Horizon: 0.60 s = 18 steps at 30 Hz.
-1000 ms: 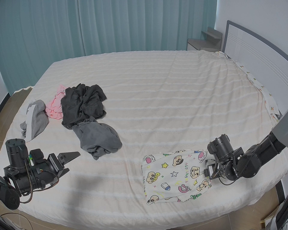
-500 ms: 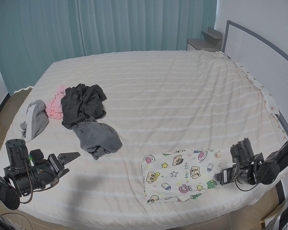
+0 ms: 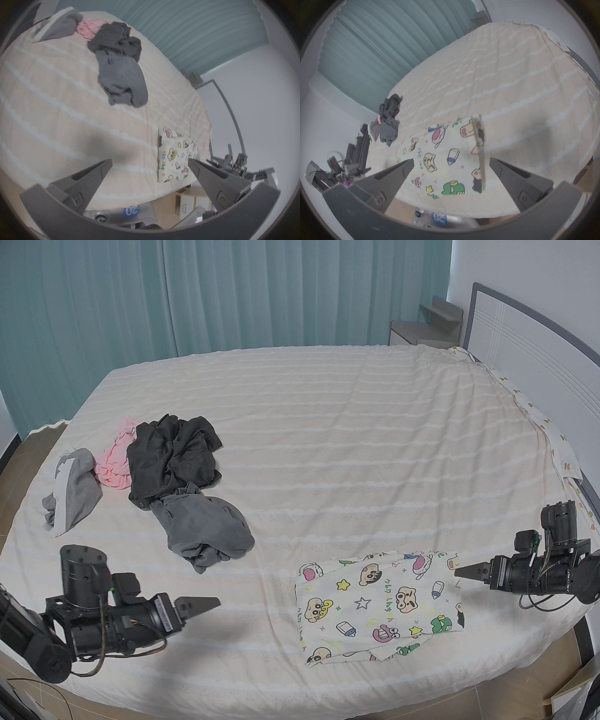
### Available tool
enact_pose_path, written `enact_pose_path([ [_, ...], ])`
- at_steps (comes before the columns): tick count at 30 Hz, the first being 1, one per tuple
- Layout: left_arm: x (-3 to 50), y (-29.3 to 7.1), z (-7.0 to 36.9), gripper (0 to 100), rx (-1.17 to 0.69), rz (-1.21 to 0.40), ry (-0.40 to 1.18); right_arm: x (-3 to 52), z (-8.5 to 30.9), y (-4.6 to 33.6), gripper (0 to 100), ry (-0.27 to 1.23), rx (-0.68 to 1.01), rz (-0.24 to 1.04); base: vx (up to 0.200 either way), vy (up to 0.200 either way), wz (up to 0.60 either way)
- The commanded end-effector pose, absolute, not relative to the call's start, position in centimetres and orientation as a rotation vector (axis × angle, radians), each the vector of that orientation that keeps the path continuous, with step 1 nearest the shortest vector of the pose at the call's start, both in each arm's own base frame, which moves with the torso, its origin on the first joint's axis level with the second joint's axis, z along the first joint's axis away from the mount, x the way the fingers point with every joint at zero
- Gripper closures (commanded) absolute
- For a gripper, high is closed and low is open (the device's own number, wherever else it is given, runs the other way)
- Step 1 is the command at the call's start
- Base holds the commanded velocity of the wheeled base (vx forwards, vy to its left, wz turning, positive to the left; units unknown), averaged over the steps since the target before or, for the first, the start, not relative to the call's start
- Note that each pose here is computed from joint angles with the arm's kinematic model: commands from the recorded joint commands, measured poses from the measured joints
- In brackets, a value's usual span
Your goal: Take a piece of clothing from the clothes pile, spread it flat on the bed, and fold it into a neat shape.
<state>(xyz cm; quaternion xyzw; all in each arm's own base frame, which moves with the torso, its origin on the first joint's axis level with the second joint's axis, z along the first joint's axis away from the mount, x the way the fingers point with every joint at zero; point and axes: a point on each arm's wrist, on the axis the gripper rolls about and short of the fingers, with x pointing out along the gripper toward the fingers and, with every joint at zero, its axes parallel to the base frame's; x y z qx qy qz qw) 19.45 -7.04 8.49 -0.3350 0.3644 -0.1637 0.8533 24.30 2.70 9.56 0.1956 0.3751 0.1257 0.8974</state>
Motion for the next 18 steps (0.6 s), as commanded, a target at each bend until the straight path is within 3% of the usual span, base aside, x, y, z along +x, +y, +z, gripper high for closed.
enact_pose_path([
  [1, 22.5, -12.1, 5.3, 0, -0.582, -0.435, 0.895, 25.5, 8.0, 0.9, 0, 0.776, 0.447, 0.230, 0.000, 0.000, 0.00],
  [8, 27.0, -17.5, 3.1, 0, -0.570, -0.519, 0.881, 26.8, 6.1, 1.2, 0, 0.805, 0.426, 0.250, 0.000, 0.000, 0.00],
  [18, 29.3, -20.5, -0.1, 0, -0.562, -0.547, 0.897, 28.5, 3.1, 1.3, 0, 0.807, 0.451, 0.319, 0.000, 0.000, 0.00],
])
